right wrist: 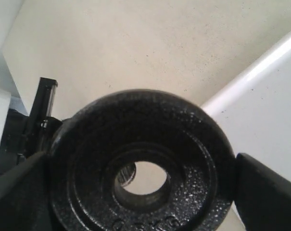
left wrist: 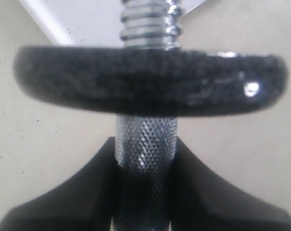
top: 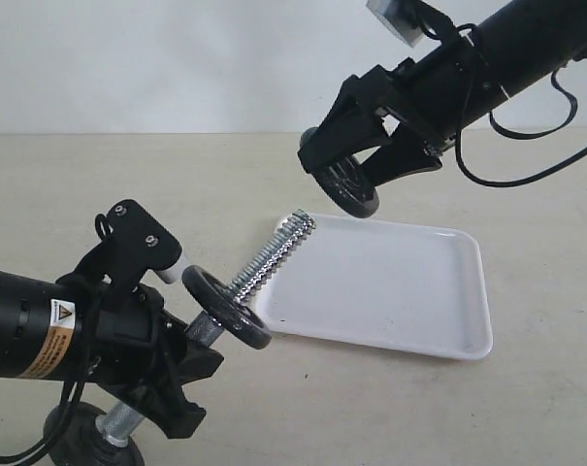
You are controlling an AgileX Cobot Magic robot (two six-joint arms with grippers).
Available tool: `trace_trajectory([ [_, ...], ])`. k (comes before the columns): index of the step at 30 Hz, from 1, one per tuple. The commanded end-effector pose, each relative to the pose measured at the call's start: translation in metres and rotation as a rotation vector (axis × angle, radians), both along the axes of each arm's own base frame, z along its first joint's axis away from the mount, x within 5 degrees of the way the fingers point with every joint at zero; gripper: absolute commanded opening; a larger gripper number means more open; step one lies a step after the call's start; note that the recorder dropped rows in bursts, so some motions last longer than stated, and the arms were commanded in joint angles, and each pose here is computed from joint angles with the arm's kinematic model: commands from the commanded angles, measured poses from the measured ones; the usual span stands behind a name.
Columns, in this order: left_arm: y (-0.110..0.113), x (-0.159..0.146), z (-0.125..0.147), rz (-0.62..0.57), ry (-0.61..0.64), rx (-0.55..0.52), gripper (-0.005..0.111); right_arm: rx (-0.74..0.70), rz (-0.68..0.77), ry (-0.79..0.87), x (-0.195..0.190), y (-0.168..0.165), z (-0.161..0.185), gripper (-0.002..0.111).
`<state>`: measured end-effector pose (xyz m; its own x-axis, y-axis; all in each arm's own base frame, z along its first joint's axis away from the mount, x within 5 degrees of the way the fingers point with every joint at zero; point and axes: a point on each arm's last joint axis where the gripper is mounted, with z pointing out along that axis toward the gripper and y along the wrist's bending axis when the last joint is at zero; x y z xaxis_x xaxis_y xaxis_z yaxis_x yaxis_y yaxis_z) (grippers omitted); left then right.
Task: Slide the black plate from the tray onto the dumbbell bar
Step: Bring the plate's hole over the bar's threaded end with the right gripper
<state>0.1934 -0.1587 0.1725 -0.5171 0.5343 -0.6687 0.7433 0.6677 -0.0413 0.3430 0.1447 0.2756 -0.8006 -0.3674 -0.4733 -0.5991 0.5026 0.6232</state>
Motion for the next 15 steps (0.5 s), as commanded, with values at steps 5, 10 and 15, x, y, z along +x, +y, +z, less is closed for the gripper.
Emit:
trace_trajectory([
  [5, -0.009, 0.01, 0.036, -0.003, -0.099, -0.098, 0.004, 0.067, -0.01, -0.009, -0.003, 0.002, 0.014, 0.0],
  [10, -0.013, 0.013, 0.043, -0.032, -0.129, -0.103, 0.004, 0.064, -0.011, -0.004, -0.003, 0.002, 0.014, 0.0],
  [15, -0.014, 0.016, 0.047, -0.037, -0.145, -0.109, 0.004, 0.059, 0.054, 0.003, -0.012, 0.024, 0.011, 0.0],
])
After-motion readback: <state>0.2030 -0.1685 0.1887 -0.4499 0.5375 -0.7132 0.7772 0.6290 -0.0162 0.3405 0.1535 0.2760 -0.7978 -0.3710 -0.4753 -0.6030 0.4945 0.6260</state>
